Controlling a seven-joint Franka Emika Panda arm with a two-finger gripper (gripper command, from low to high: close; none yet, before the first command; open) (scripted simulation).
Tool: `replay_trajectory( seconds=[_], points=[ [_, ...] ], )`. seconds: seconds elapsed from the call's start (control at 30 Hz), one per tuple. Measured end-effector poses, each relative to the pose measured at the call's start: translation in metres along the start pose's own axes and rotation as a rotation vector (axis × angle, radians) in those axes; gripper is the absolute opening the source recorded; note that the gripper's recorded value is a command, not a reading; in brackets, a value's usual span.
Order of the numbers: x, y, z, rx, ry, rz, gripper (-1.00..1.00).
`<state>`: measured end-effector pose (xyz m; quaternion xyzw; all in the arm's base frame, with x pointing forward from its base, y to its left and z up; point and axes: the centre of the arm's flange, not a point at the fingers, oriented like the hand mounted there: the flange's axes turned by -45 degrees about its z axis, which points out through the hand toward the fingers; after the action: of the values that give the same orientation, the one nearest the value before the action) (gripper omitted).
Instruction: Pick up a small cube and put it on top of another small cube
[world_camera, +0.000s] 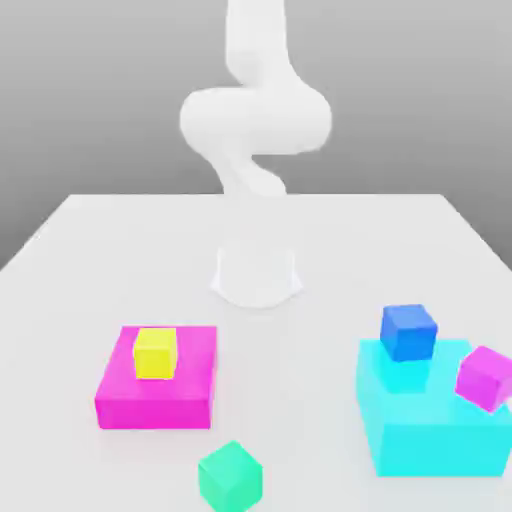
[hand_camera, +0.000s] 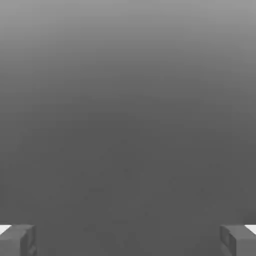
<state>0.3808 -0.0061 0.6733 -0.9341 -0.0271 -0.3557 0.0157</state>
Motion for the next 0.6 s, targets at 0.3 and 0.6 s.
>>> replay_trajectory(
  seconds=[0.3,0.6],
  points=[
    [-0.039,0.012,0.180,0.143,-0.248,-0.189,0.00],
    [-0.133,0.014,0.325,0.216,-0.479,-0.386,0.00]
  ],
)
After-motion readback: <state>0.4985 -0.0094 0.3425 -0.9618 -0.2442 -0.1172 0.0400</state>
